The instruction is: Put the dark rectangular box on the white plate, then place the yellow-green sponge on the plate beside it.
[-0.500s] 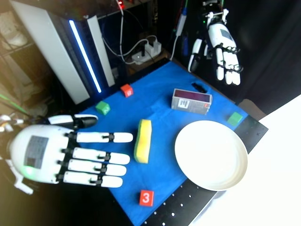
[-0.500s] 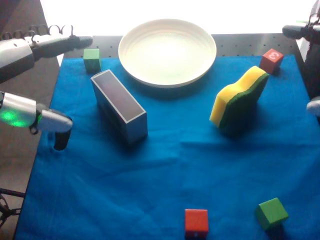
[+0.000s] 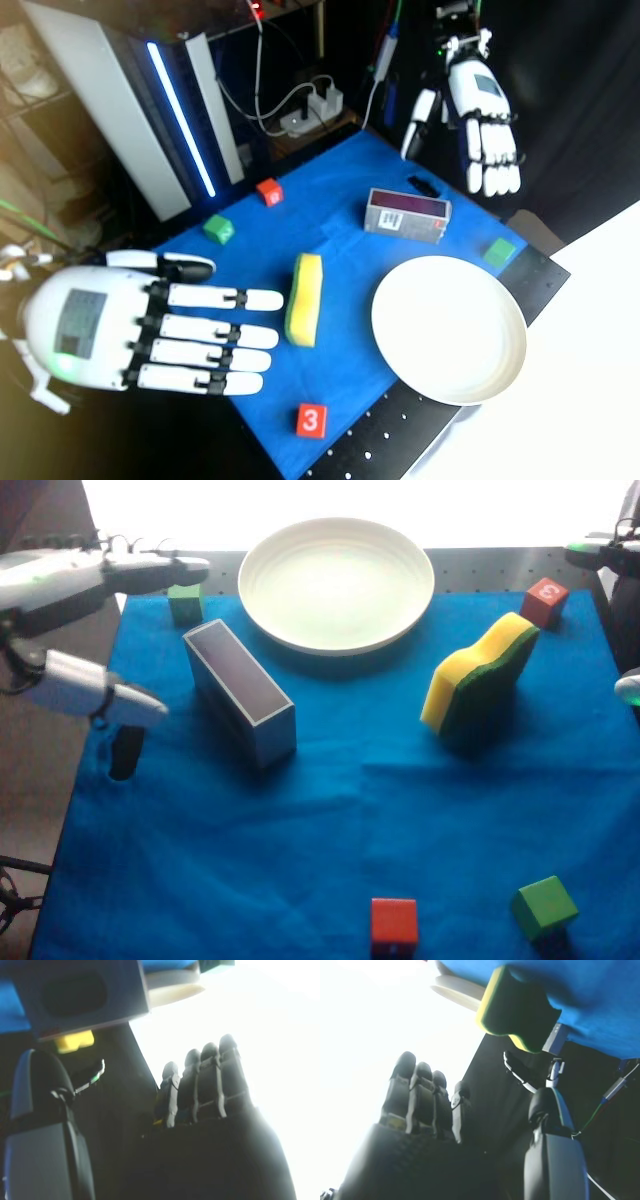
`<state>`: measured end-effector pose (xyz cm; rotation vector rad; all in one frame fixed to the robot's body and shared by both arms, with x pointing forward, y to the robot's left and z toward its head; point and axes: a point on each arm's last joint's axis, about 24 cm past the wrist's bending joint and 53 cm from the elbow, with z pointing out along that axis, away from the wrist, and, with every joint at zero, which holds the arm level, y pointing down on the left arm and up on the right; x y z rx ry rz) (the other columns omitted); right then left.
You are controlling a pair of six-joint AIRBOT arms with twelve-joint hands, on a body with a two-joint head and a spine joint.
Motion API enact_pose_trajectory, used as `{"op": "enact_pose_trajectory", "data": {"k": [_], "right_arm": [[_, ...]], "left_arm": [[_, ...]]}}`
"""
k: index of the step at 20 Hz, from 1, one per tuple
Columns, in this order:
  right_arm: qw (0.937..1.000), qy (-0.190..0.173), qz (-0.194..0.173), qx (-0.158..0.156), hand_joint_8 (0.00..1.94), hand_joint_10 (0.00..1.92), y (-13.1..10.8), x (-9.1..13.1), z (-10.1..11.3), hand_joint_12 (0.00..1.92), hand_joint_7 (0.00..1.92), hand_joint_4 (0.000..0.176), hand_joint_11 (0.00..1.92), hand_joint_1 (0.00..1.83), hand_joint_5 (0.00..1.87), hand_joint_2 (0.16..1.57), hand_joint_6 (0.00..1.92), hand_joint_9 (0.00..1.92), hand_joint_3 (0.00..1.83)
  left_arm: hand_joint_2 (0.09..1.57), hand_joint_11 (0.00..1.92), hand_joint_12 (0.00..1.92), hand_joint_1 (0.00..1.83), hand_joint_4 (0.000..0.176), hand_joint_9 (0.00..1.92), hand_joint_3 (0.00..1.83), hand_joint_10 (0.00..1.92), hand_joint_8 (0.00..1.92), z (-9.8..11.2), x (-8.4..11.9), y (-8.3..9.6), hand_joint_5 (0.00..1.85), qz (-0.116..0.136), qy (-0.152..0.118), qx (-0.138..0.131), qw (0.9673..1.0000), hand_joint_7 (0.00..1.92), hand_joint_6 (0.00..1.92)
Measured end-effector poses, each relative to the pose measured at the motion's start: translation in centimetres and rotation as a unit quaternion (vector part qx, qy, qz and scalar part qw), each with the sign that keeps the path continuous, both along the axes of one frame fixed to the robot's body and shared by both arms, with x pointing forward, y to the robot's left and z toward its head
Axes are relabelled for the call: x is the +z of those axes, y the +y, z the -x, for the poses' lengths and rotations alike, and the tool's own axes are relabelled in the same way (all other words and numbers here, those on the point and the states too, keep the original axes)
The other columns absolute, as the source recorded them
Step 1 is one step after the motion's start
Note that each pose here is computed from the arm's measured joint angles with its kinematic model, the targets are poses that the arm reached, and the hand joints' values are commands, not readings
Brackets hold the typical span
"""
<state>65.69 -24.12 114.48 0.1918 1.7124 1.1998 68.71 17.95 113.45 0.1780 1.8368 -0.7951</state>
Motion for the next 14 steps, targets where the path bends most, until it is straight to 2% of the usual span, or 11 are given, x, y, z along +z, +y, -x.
{"op": "enact_pose_trajectory", "data": {"k": [1,2,3,4,7,8,10,11,12,13,14], "right_arm": [[1.0,0.0,0.001,0.001,0.01,0.0,0.1,-0.1,0.0,0.4,0.17,0.073,0.03,0.69,0.15,1.05,0.0,0.13,0.0],[1.0,0.001,0.001,0.003,0.0,0.0,0.2,-0.1,0.1,0.46,0.16,0.051,0.02,0.67,0.15,1.04,0.0,0.12,0.0],[1.0,0.002,0.002,0.005,0.0,0.0,0.3,-0.3,0.1,0.47,0.15,0.04,0.01,0.67,0.16,1.05,0.0,0.11,0.0],[1.0,0.003,0.002,0.007,0.0,0.0,0.5,-0.5,0.2,0.52,0.15,0.031,0.0,0.67,0.16,1.05,0.0,0.1,0.0],[0.9999,0.005,0.006,0.009,0.0,0.0,0.6,-0.7,0.3,0.52,0.13,0.038,0.0,0.66,0.15,1.06,0.0,0.08,0.0],[0.9999,0.005,0.006,0.01,0.0,0.0,0.6,-0.7,0.3,0.54,0.14,0.029,0.0,0.64,0.15,1.06,0.0,0.09,0.0],[0.9999,0.005,0.008,0.012,0.0,0.0,0.6,-0.8,0.3,0.58,0.15,0.023,0.0,0.61,0.16,1.06,0.0,0.11,0.0],[0.9999,0.005,0.008,0.012,0.0,0.0,0.6,-0.8,0.3,0.57,0.16,0.036,0.0,0.61,0.17,1.07,0.0,0.14,0.0],[0.9999,0.006,0.008,0.012,0.0,0.0,0.7,-0.8,0.3,0.46,0.15,0.056,0.01,0.61,0.16,1.07,0.0,0.14,0.0],[0.9999,0.006,0.009,0.013,0.0,0.0,0.7,-0.8,0.3,0.35,0.15,0.068,0.04,0.59,0.15,1.08,0.0,0.14,0.0],[0.9998,0.006,0.01,0.013,0.0,0.0,0.7,-0.9,0.3,0.27,0.14,0.08,0.08,0.59,0.15,1.08,0.0,0.16,0.0]], "left_arm": [[0.86,0.0,0.45,0.98,0.137,0.18,0.0,0.0,0.0,-0.2,0.2,-1.4,0.15,-0.015,-0.011,-0.017,0.9997,0.19,0.0],[0.83,0.0,0.45,0.99,0.149,0.18,0.0,0.0,0.0,-0.2,0.1,-2.5,0.15,-0.029,-0.017,-0.03,0.999,0.19,0.0],[0.83,0.0,0.46,0.98,0.149,0.18,0.0,0.0,0.0,-0.2,-0.3,-3.4,0.14,-0.045,-0.019,-0.04,0.998,0.18,0.0],[0.81,0.0,0.43,0.99,0.171,0.16,0.0,0.0,0.0,-0.2,-0.8,-3.9,0.13,-0.063,-0.02,-0.047,0.9967,0.17,0.0],[0.79,0.0,0.44,0.99,0.176,0.16,0.0,0.0,0.0,-0.6,-1.2,-3.7,0.11,-0.098,-0.025,-0.047,0.9938,0.17,0.0],[0.8,0.0,0.54,0.94,0.176,0.17,0.0,0.0,0.0,-0.8,-1.2,-3.5,0.12,-0.11,-0.028,-0.047,0.9924,0.18,0.0],[0.81,0.0,0.59,0.89,0.176,0.18,0.0,0.0,0.0,-0.9,-1.5,-3.8,0.11,-0.132,-0.033,-0.051,0.9894,0.17,0.0],[0.81,0.0,0.68,0.89,0.16,0.22,0.0,0.01,0.01,-0.9,-1.6,-4.2,0.1,-0.138,-0.036,-0.056,0.9882,0.2,0.0],[0.81,0.0,0.69,0.93,0.141,0.25,0.0,0.01,0.01,-0.8,-1.6,-4.7,0.13,-0.14,-0.04,-0.062,0.9873,0.25,0.0],[0.81,0.0,0.62,0.94,0.133,0.26,0.0,0.01,0.01,-0.7,-1.5,-5.1,0.16,-0.141,-0.043,-0.067,0.9868,0.27,0.01],[0.8,0.0,0.63,0.95,0.118,0.32,0.0,0.01,0.01,-0.6,-1.4,-5.6,0.2,-0.138,-0.045,-0.072,0.9868,0.32,0.01]]}}
